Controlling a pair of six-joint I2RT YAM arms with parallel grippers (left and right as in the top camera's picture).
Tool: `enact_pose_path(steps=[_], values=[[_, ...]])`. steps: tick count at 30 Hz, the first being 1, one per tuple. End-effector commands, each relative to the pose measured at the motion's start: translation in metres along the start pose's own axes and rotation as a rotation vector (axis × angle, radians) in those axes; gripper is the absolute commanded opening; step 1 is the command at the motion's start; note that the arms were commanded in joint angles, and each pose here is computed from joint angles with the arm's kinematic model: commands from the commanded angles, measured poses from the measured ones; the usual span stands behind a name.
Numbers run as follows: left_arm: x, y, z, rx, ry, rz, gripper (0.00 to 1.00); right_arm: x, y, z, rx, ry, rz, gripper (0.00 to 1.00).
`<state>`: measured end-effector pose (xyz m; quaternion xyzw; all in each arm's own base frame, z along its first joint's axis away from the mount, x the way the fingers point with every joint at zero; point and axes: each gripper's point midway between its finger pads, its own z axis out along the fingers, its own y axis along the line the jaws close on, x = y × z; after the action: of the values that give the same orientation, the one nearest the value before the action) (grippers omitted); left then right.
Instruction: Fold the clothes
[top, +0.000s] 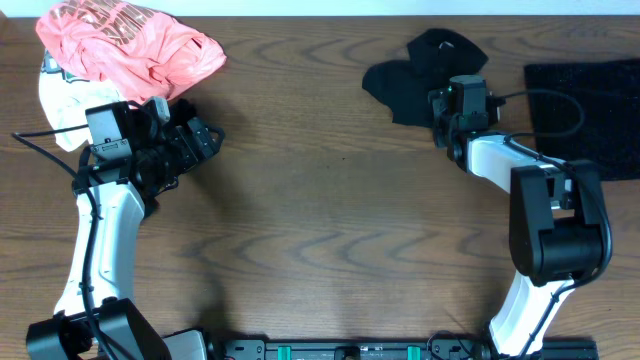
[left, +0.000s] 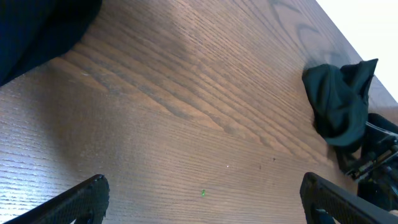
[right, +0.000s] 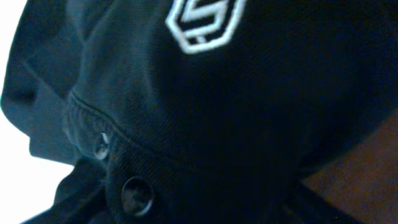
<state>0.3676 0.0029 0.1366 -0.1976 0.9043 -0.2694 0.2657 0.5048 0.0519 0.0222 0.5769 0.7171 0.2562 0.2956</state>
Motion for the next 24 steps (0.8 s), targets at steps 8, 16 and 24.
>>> enact_pose_path(steps=[8, 16, 24], values=[[-0.004, 0.001, -0.001, -0.013, -0.011, 0.028, 0.98, 0.008, -0.011, 0.018, -0.035, 0.104, -0.35, 0.21], [-0.003, 0.001, -0.001, -0.013, -0.009, 0.026, 0.98, 0.002, 0.018, 0.0, -0.219, 0.276, -0.429, 0.02], [-0.003, 0.001, -0.001, -0.013, -0.009, 0.026, 0.98, -0.02, 0.063, -0.063, -0.373, 0.275, -0.646, 0.02]])
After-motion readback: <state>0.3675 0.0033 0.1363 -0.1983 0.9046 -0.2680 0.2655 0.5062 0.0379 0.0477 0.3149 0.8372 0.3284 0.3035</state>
